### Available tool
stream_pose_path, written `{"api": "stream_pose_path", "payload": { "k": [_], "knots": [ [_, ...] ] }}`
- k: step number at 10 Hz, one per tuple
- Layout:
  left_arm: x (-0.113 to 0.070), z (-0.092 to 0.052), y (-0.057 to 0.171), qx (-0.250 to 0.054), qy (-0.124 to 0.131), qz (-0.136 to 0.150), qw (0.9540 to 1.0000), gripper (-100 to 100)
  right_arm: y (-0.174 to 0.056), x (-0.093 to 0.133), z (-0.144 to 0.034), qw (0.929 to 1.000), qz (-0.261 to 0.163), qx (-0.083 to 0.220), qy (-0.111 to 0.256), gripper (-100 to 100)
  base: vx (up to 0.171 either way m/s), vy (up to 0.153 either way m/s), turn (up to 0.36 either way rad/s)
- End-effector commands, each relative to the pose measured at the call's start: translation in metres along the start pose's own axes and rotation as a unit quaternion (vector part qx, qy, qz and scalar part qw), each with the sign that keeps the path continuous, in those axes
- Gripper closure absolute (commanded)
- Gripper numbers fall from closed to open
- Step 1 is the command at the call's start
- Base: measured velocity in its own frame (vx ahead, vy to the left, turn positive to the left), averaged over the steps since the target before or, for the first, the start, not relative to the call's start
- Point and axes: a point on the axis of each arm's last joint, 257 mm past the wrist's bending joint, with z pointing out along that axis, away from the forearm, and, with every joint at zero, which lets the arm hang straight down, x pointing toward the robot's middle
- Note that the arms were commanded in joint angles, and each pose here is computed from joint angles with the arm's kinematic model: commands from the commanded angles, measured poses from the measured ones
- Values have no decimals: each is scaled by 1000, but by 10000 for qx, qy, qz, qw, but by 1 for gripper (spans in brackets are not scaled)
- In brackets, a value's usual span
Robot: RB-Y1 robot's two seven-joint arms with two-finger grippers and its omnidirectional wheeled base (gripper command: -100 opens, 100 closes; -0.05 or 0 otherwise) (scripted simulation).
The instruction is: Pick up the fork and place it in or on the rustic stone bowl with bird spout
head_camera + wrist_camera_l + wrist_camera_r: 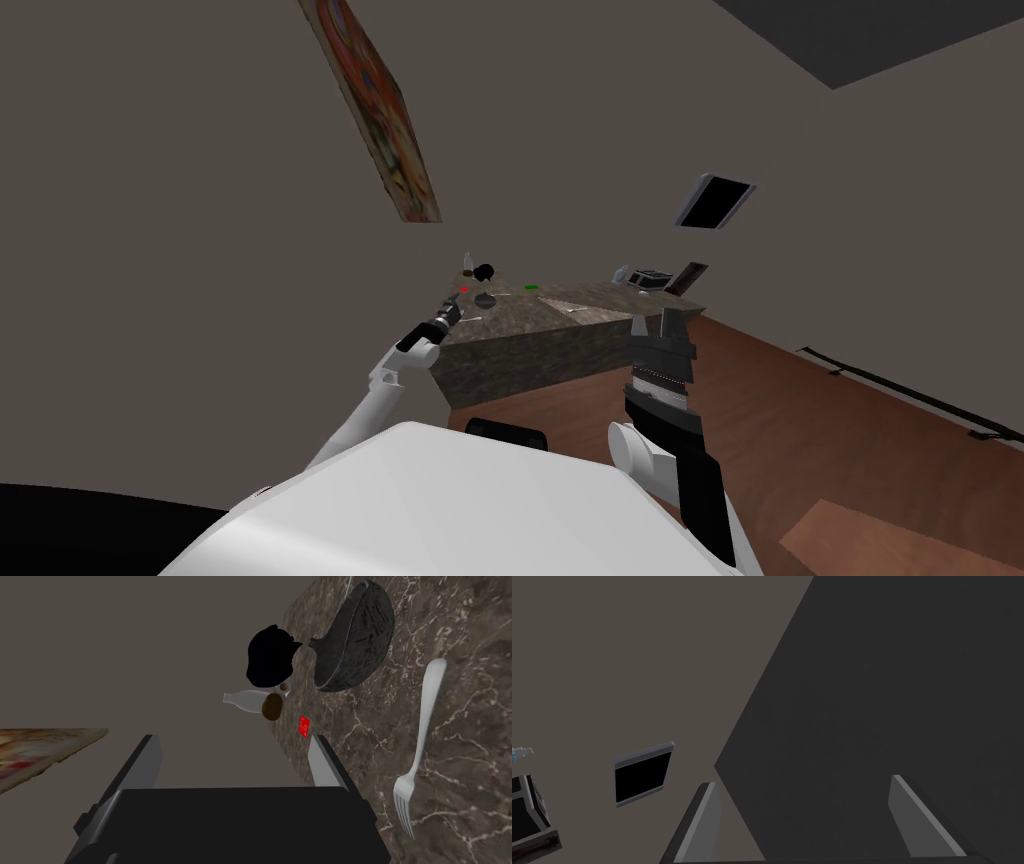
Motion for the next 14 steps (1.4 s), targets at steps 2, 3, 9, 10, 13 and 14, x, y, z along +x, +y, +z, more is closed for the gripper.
{"api": "stream_pose_path", "payload": {
  "k": [2,3,9,10,13,14],
  "knots": [
    [-6,16,23,-472,6,62,9989,-100,0,0,0,10000,0,0,0,0,-5,-6,-79],
    [-9,15,33,-642,-30,58,9979,-100,0,0,0,10000,0,0,0,0,-5,-5,-50],
    [-27,39,69,-1537,-63,209,9879,-100,0,0,0,10000,0,0,0,0,-1,-6,-63],
    [-32,36,82,-1726,-117,198,9847,-100,0,0,0,10000,0,0,0,0,2,-3,-46],
    [-41,39,99,-2147,-171,241,9762,-100,0,0,0,10000,0,0,0,0,1,-3,-48],
    [-45,46,98,-2284,-160,294,9730,-100,0,0,0,10000,-1,0,0,0,2,-4,-78]
  ]
}}
